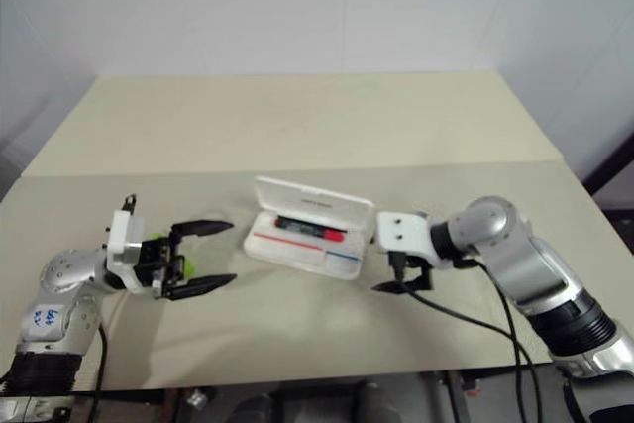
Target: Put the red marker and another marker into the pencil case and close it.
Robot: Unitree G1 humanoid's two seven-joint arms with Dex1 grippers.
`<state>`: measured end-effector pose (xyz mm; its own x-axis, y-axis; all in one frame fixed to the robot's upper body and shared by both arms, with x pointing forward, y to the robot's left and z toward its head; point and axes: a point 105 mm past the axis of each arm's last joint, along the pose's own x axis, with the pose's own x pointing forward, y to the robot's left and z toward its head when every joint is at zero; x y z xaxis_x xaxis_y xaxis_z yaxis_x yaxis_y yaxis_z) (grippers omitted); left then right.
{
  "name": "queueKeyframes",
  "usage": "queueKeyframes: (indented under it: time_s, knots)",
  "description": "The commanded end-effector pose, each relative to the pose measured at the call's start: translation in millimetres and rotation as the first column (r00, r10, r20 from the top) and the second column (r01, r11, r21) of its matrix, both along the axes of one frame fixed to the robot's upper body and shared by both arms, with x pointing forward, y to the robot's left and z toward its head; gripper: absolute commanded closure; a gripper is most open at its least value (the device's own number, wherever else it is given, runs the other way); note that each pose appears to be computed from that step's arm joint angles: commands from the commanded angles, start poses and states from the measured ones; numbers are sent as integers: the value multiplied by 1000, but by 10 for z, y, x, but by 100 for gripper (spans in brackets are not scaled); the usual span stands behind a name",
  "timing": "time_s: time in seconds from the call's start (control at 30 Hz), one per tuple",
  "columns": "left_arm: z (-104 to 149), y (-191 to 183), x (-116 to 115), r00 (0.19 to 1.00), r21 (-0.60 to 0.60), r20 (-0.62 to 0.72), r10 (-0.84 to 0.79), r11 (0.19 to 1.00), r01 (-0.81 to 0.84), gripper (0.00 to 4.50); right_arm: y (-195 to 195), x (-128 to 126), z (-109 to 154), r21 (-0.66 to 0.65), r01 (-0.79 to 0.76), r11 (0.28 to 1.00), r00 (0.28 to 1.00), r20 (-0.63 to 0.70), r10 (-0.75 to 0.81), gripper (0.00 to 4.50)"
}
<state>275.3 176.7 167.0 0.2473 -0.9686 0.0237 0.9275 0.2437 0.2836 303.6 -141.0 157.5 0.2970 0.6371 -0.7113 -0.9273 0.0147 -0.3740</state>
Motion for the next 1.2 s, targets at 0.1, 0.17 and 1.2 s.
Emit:
queueKeyframes:
  time_s: [0.1,0.17,1.2]
  knots:
    - [54,-33,3,999,7,38,-15,1000,15,0,-235,162,85,-10,93,996,994,59,-93,2]
    - [51,-38,-3,999,6,38,-16,1000,16,0,-290,224,77,0,134,991,989,71,-133,2]
    - [57,387,545,425,-99,-167,889,414,-905,0,-242,66,811,432,11,902,982,163,-91,2]
